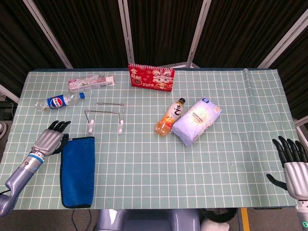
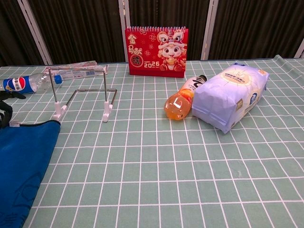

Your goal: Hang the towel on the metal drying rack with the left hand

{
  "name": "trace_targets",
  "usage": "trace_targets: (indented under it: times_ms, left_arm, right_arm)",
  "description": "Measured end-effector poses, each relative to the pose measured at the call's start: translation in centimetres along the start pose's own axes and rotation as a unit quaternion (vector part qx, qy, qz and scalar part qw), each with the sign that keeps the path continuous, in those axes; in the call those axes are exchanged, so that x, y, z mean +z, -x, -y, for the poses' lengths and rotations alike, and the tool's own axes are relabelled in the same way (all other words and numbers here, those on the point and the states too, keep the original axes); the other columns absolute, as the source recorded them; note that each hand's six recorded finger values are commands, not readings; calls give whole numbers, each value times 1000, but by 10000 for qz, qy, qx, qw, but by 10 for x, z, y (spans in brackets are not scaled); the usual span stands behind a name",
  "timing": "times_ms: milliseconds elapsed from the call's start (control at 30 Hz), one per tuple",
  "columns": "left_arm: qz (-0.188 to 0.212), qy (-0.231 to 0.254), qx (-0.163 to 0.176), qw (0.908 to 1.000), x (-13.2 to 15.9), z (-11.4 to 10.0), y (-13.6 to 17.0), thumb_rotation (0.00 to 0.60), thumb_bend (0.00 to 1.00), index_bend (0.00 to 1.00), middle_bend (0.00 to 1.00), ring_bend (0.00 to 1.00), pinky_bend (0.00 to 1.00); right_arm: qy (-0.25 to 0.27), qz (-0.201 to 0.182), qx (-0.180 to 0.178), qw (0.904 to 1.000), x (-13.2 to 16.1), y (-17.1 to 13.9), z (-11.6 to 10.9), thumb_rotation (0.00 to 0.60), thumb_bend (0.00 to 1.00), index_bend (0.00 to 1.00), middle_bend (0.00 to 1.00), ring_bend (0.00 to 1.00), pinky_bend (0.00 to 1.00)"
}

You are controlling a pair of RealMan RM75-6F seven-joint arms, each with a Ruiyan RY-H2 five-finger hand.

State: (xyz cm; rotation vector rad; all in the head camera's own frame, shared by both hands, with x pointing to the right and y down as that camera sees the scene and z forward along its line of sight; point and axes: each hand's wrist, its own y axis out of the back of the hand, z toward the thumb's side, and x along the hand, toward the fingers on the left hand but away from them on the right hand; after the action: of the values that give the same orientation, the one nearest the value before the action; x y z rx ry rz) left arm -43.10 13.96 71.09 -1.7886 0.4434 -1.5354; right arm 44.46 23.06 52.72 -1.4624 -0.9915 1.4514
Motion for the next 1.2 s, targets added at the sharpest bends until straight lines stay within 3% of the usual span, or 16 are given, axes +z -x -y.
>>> trace_targets:
  times_ms: [100,167,400,600,1200]
  left_arm:
    - [-84,157,11,9998,-6,0,0,600,507,86,0,0,0]
    - [-117,265,47,9996,-9,-2,0,600,484,47,0,0,0]
    - [-157,417,159,9989,-12,-10,1,600,481,166,0,0,0]
    - [-34,440,-38,9990,5,-7,-5,600,483,257,0,0,0]
    - [255,532,-129,9982,58,-6,-36,600,483,271,0,0,0]
  right_arm:
    - [5,5,3,10000,0,0,0,600,0,25,0,0,0]
    - [9,4,4,10000,0,0,0,600,0,25,0,0,0]
    - [11,-17,10,10000,1,0,0,600,0,26,0,0,0]
    - [12,-24,29,10000,1,0,0,600,0,26,0,0,0]
    - [11,54,85,9999,-3,3,3,600,0,26,0,0,0]
